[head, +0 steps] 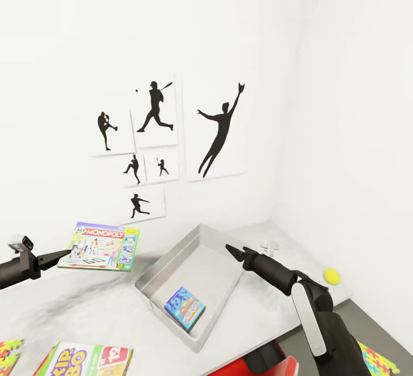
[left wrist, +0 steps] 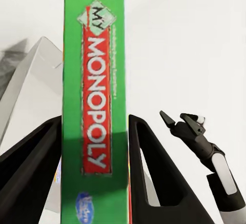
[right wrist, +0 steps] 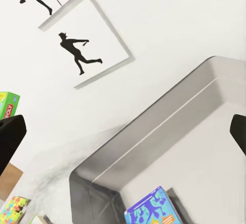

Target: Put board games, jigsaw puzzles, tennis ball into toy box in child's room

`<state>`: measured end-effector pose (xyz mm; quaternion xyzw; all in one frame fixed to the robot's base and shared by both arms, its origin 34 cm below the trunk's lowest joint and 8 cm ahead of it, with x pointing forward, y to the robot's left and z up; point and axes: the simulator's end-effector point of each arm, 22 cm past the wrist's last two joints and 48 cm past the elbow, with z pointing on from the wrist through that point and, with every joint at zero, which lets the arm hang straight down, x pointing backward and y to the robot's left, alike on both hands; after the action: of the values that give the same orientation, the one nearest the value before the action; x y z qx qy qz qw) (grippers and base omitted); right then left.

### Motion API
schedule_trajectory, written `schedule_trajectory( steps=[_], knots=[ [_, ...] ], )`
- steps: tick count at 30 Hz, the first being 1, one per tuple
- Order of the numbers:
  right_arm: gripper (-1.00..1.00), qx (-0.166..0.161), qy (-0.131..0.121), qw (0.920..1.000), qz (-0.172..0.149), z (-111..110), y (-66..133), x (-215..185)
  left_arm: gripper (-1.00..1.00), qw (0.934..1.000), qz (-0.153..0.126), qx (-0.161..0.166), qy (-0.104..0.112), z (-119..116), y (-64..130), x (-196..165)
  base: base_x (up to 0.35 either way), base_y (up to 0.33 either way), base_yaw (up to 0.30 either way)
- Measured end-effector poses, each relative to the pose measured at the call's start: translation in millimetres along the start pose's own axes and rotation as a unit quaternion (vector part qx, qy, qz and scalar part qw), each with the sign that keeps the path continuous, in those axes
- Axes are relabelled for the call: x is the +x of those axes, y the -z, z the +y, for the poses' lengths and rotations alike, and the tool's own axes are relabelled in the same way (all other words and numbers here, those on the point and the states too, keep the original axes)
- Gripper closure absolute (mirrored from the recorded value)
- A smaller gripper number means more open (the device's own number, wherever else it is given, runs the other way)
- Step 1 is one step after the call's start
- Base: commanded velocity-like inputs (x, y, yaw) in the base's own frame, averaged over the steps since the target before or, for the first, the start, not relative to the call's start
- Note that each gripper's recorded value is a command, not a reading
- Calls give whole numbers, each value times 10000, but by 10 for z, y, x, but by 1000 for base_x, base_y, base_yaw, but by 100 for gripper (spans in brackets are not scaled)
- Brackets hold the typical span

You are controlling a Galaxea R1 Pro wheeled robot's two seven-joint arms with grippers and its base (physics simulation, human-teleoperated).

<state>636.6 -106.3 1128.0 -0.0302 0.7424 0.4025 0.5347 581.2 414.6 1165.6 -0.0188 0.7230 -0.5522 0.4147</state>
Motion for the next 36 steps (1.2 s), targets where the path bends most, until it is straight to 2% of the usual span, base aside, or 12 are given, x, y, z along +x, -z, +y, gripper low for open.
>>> schedule_trajectory(
  steps=[36],
  knots=[
    [-100, -44, -24, 10000, -35, 17, 8, -24, 100, 10000, 1, -1, -2, 1, -1, 1, 20, 9, 0]
  ],
)
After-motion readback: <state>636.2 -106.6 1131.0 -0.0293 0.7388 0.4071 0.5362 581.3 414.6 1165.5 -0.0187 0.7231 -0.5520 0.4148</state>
